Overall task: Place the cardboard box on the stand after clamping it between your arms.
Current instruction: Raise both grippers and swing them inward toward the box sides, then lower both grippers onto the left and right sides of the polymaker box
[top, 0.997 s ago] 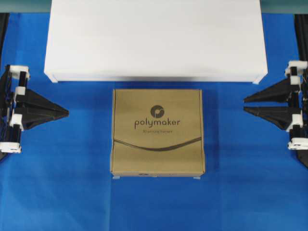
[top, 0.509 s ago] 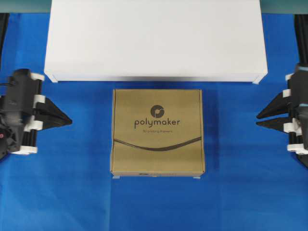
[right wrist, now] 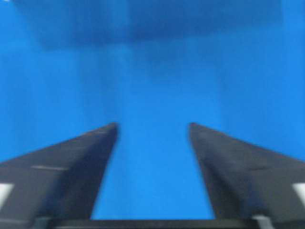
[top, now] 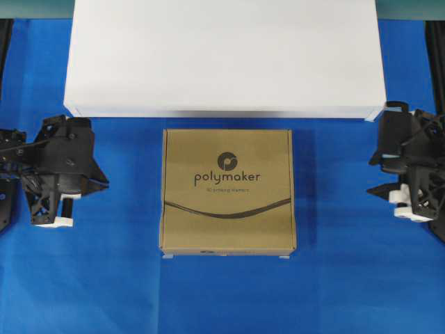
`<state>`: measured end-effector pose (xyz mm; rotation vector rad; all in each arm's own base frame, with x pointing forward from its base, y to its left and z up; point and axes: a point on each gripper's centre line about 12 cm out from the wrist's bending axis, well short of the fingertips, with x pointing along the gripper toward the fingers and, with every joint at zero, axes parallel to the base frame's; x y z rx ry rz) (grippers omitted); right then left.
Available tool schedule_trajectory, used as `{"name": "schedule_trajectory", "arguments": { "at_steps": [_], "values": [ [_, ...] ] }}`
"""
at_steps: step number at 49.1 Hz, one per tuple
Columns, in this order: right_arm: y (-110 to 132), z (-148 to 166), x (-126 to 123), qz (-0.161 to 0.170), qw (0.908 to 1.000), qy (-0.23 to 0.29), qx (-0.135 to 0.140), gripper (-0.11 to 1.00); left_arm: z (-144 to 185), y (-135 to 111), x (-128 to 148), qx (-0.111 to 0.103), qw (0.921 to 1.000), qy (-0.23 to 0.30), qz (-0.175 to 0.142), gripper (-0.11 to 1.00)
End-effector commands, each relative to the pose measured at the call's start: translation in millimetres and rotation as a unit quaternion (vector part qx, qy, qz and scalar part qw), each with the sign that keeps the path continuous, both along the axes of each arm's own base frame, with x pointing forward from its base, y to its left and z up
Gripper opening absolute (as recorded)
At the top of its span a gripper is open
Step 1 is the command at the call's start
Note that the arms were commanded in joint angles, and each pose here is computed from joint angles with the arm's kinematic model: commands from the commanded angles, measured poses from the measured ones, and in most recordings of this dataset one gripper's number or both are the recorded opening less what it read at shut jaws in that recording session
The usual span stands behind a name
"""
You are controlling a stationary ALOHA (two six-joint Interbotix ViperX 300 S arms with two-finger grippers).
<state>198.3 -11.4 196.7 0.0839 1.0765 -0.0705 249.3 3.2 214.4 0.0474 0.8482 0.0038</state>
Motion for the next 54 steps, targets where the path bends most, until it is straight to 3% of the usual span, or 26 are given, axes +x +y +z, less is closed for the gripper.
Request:
{"name": "schedule_trajectory", "arguments": {
  "at_steps": [1,7,10,13,22,32,54],
  "values": [
    [-3,1,4,-0.004,1.0000,-0.001,-0.003,0.55,3,0,5,0.001,1.0000,-0.005,-0.001,0.25],
    [-4,-13,0,-0.005,0.9997,0.025,-0.004,0.88,-8,4,7,-0.003,0.9999,0.008,0.011,0.62],
    [-4,-18,0,-0.005,0.9995,0.031,-0.004,0.97,-14,4,8,-0.005,0.9998,0.014,0.013,0.78],
    [-4,-23,1,-0.007,0.9996,0.029,-0.003,0.99,-20,5,10,-0.005,0.9997,0.018,0.015,0.86],
    [-5,-37,14,-0.007,0.9999,0.007,-0.005,0.98,-38,8,22,-0.006,0.9996,0.022,0.019,0.84],
    [-4,-63,31,-0.003,0.9996,0.026,-0.003,0.98,-46,13,44,-0.007,0.9996,0.014,0.024,0.84],
    [-1,-82,90,0.015,0.9998,0.014,-0.008,0.98,-69,17,82,-0.008,0.9989,0.038,0.028,0.84]
  ]
}}
